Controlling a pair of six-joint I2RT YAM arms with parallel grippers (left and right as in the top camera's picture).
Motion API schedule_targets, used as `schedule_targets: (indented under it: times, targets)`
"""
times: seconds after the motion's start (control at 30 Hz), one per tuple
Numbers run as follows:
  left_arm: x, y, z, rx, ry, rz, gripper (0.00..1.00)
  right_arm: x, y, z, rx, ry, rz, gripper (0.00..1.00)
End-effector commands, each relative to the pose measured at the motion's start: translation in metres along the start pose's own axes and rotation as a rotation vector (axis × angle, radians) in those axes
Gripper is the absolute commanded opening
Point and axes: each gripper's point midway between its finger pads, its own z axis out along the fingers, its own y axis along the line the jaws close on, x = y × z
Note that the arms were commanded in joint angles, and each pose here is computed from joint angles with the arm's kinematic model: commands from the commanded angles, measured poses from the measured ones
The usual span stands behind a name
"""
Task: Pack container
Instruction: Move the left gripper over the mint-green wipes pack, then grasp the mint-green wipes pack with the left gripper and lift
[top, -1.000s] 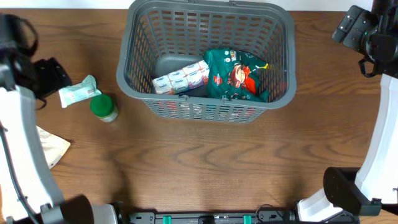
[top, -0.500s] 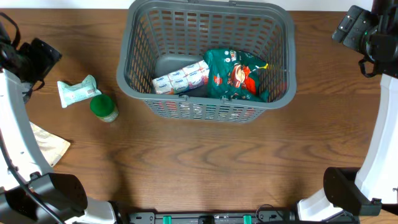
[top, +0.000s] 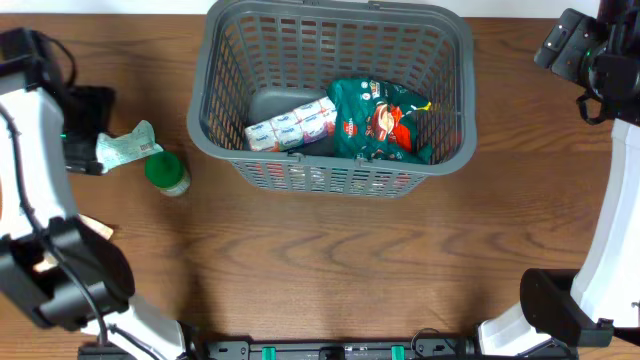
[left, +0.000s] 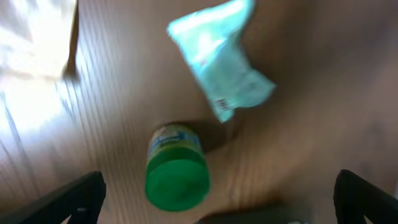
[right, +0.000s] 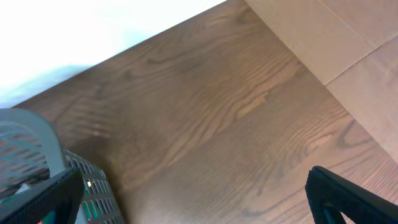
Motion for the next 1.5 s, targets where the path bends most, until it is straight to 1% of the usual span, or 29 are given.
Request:
schedule_targets:
  times: [0.0, 0.17, 0.4, 0.7, 1.23, 1.47]
  targets:
    - [0.009, 0.002, 0.031, -0.076, 0.018, -0.102, 0.99, -0.003, -0.005, -0.003, 0.014, -0.016, 0.022, 0.99]
    - [0.014, -0.009, 0.067, -0.094, 0.051, -0.087, 0.98, -0.003, -0.005, -0.003, 0.014, -0.016, 0.022, 0.99]
    - [0.010, -0.013, 0.093, -0.110, 0.046, -0.127, 0.99, -0.003, -0.005, -0.003, 0.014, -0.016, 0.022, 0.99]
    - [-0.009, -0.008, 0.100, -0.145, -0.059, -0.124, 0.99, -0.003, -0.005, -0.003, 0.014, -0.016, 0.022, 0.99]
    - [-0.005, 0.004, 0.135, -0.225, -0.025, -0.129, 0.99, -0.003, -0.005, -0.003, 0.014, -0.016, 0.022, 0.99]
    - [-0.012, 0.009, 0.147, -0.255, -0.065, -0.118, 0.99, -0.003, -0.005, -0.003, 0.014, -0.016, 0.022, 0.99]
